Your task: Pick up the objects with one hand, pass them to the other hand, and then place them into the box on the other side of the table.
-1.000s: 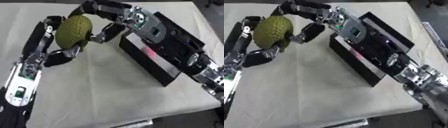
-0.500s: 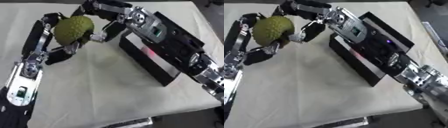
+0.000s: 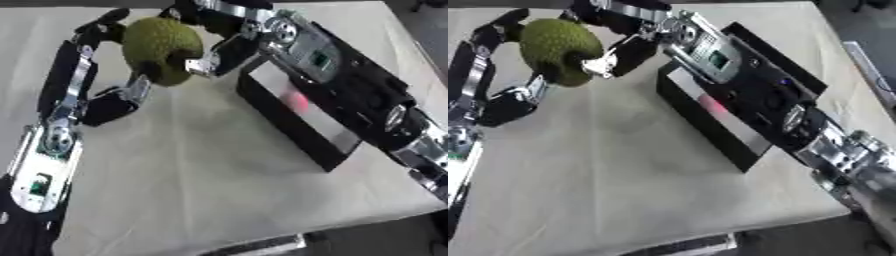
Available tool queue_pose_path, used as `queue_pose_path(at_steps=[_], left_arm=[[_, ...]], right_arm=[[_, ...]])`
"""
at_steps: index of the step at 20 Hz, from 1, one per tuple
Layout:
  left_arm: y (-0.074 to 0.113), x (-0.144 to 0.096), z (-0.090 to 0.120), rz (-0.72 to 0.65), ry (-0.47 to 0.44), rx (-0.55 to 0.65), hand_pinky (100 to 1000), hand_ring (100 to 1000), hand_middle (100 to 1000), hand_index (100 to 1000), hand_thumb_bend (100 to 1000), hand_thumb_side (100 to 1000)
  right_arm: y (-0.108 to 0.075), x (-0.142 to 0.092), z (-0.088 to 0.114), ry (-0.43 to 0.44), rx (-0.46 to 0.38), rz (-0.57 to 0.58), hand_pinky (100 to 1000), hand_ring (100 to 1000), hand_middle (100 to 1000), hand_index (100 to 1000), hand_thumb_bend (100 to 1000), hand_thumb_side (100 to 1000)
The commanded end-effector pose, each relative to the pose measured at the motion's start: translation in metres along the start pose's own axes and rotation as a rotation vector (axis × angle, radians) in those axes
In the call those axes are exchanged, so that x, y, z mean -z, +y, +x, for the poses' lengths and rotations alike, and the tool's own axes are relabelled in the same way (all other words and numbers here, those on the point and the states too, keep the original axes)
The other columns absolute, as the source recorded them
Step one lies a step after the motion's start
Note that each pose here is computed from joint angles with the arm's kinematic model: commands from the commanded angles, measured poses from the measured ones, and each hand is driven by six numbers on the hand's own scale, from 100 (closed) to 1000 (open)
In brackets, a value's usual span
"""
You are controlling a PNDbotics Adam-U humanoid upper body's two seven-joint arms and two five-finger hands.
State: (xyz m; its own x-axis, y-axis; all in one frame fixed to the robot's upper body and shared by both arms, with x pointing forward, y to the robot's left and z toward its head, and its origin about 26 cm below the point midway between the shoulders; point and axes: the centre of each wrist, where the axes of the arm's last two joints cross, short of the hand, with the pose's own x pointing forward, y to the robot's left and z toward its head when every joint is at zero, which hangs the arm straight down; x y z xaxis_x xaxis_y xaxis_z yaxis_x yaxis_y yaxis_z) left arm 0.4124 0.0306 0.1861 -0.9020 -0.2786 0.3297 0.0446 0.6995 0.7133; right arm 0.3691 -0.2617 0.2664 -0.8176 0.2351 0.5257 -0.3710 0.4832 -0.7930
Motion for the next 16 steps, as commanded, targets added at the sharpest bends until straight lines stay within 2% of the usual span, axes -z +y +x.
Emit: queue_pose_path(at_steps=[1,2,3,6,7,8,9,10,11,13,16], left_arm=[[0.014,0.001,-0.002,-0.001,-0.049,0.043,838,708,670,927,527,790],[0.016,-0.001,-0.004,-0.005,-0.048,0.048,841,710,675,930,585,831],[0.019,-0.005,-0.008,-0.011,-0.041,0.056,841,710,676,930,595,828],[0.032,-0.016,-0.021,-0.037,-0.023,0.080,842,710,679,928,561,822],[0.037,-0.021,-0.026,-0.045,-0.011,0.086,841,706,680,923,501,835],[0.043,-0.027,-0.031,-0.054,0.009,0.090,841,706,687,902,339,826],[0.048,-0.033,-0.037,-0.063,0.037,0.088,841,705,689,899,321,823],[0.055,-0.041,-0.044,-0.072,0.074,0.085,835,694,697,885,158,776],[0.064,-0.050,-0.050,-0.078,0.120,0.083,831,690,707,880,100,730],[0.086,-0.067,-0.059,-0.076,0.191,0.078,829,703,723,864,100,698],[0.121,-0.093,-0.067,-0.026,0.277,0.056,834,719,743,861,100,759]], right_arm=[[-0.018,-0.007,0.012,-0.001,-0.031,-0.040,940,813,335,436,100,132],[-0.019,-0.009,0.013,0.003,-0.029,-0.048,941,813,335,436,100,126],[-0.022,-0.013,0.013,0.013,-0.026,-0.066,942,813,335,437,100,124],[-0.029,-0.028,0.013,0.048,-0.017,-0.117,945,815,336,440,100,119],[-0.031,-0.034,0.013,0.063,-0.014,-0.132,948,818,339,443,100,193],[-0.033,-0.041,0.014,0.080,-0.011,-0.148,952,821,340,447,100,116],[-0.035,-0.047,0.014,0.098,-0.006,-0.162,953,822,340,448,100,116],[-0.037,-0.054,0.015,0.114,-0.003,-0.177,955,824,343,454,100,114],[-0.040,-0.062,0.016,0.130,-0.003,-0.196,955,823,345,456,100,112],[-0.045,-0.077,0.018,0.154,-0.009,-0.229,955,826,351,465,100,112],[-0.049,-0.102,0.020,0.205,-0.021,-0.275,962,833,357,474,100,112]])
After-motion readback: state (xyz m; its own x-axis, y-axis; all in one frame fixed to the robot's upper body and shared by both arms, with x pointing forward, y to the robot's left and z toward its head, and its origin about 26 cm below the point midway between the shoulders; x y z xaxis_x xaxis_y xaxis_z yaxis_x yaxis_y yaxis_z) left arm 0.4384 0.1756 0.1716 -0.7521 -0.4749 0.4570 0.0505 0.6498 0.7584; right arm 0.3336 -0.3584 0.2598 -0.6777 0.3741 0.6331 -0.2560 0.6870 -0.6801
